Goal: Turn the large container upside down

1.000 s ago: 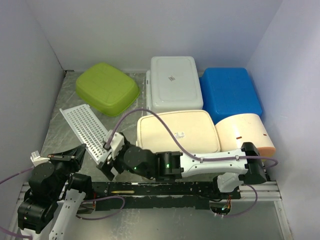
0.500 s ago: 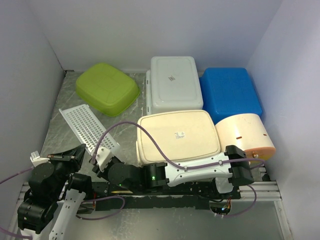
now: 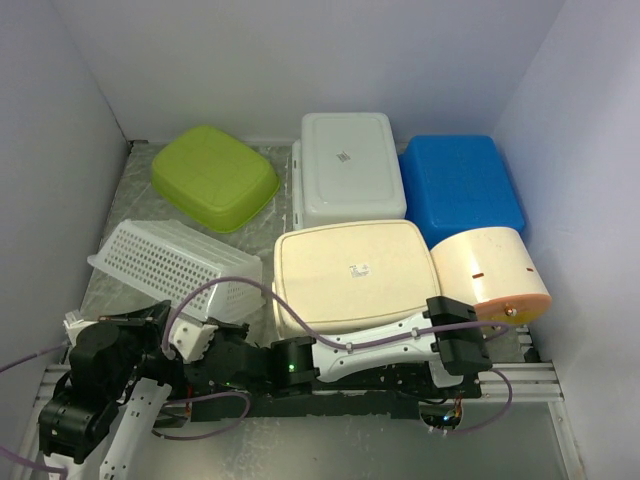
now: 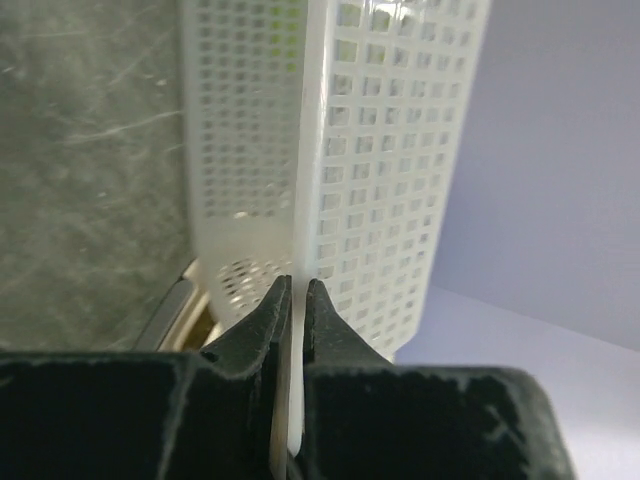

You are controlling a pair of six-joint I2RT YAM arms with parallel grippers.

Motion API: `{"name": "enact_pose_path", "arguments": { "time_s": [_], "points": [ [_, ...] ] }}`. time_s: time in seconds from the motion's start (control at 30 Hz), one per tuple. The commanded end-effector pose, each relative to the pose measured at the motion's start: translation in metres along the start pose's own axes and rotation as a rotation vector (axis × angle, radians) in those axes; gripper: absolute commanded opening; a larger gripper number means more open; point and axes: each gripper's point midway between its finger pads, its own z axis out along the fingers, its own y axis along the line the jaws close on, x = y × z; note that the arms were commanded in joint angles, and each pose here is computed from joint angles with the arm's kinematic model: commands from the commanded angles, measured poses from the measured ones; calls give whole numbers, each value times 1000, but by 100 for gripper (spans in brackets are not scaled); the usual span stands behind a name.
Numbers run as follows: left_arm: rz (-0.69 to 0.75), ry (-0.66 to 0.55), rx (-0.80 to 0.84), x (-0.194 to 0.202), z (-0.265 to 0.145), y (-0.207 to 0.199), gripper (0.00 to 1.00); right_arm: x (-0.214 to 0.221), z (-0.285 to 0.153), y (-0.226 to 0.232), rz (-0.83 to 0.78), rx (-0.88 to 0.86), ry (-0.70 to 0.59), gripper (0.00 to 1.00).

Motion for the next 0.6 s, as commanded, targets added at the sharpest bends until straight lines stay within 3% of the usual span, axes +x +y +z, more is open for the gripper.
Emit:
{"name": "enact_pose_path", "arguments": {
  "time_s": [0.0,0.17,0.4,0.47,0.57],
  "points": [
    [76,79,-213,12,-5,56,7,-35,-18,-14,-134,132,-156,0],
    [81,80,-209,11,-6,53,10,-40,-16,-17,-208,136,-200,0],
    [133,59,-167,4,-20,26,68,-20,-6,9,-175,36,-169,0],
    [146,56,-156,2,-24,18,75,-14,-5,13,-151,22,-161,0],
    [170,61,-146,1,-29,7,75,-5,-3,21,-135,-10,-143,0]
  ]
}}
